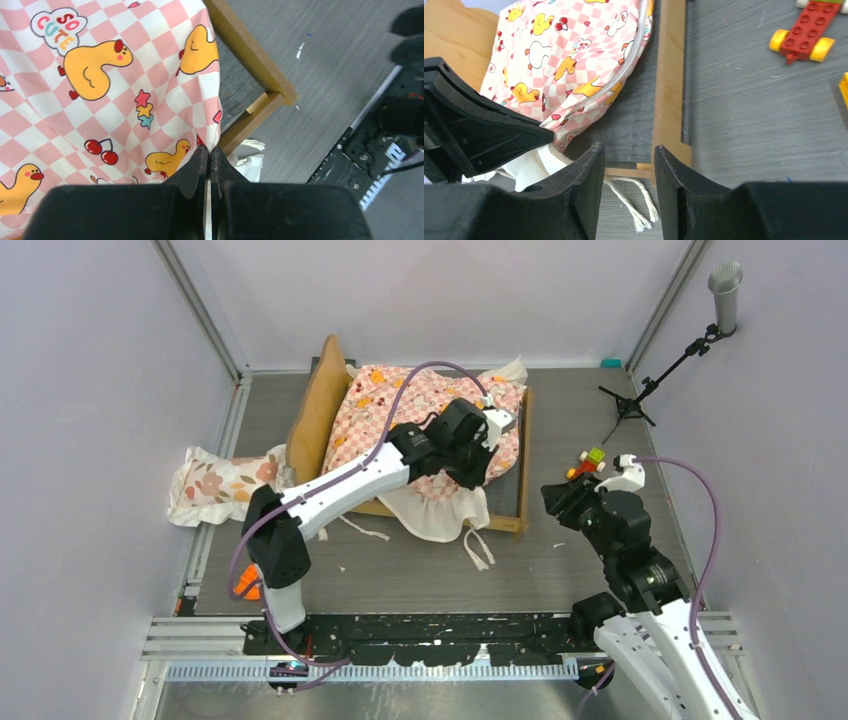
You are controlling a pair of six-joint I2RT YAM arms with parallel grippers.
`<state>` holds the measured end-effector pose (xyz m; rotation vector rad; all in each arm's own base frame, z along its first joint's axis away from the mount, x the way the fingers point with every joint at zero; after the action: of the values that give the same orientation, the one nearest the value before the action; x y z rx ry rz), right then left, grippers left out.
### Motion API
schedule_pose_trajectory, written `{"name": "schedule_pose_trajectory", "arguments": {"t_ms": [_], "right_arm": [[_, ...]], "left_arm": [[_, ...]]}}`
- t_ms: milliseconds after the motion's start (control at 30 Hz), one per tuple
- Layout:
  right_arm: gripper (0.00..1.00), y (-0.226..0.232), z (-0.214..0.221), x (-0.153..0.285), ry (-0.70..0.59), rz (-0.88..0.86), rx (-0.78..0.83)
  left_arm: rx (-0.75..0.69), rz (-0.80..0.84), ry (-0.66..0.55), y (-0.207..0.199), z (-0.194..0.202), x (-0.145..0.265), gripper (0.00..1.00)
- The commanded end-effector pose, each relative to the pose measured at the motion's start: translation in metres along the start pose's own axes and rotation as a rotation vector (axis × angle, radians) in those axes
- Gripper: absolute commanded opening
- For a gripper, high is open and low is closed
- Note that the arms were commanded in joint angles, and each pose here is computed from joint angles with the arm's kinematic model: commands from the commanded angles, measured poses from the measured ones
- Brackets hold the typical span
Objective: Set up the pet bed
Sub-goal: Cross the ropes on the bed frame.
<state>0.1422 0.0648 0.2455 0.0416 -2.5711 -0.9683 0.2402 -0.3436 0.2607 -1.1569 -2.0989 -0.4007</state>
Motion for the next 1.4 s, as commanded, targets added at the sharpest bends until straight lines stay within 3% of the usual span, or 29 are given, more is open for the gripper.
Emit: {"name": "schedule_pose_trajectory", "arguments": {"t_ms": [0, 167, 233, 467, 800, 1033, 1367], "right_arm": [[0.47, 0.021, -0.004, -0.013, 0.044, -0.136, 0.065], [0.42, 0.033, 0.013, -0.028, 0.217, -0.297, 0.125], [0.38, 0.036, 0.016, -0.035, 0.229, -0.334, 0.107], [0.39, 0.034, 0.035, -0.048, 0.281, -0.422, 0.135], [0.39, 0.037, 0.072, -0.063, 0.244, -0.474, 0.285], [0.4, 0.032, 0.082, -0.079, 0.247, -0.414, 0.311], [0.43, 0.04, 0.091, -0.084, 0.281, -0.478, 0.316]], "left_arm": [[-0.026, 0.169, -0.053, 0.004, -0.014, 0.026, 0.0], [-0.031, 0.207, -0.068, 0.016, -0.019, 0.032, 0.0], [-0.023, 0.204, -0.067, 0.022, -0.022, 0.034, 0.0], [0.049, 0.248, -0.083, 0.038, -0.024, 0.03, 0.0], [0.089, 0.252, -0.094, 0.055, -0.025, 0.03, 0.0], [0.1, 0.266, -0.092, 0.058, -0.025, 0.027, 0.0], [0.108, 0.275, -0.08, 0.061, -0.024, 0.023, 0.0]]}}
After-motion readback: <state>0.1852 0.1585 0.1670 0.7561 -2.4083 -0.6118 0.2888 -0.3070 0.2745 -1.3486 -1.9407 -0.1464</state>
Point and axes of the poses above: each gripper's point midway between its finger pads, its own x axis back along the fingers, its own y axis along the line the jaws close on, z = x × y, the point moved 9 cm from there along x, back along the fingers, and after that the axes turned 7 degrees about -x, right-handed, at the moved point
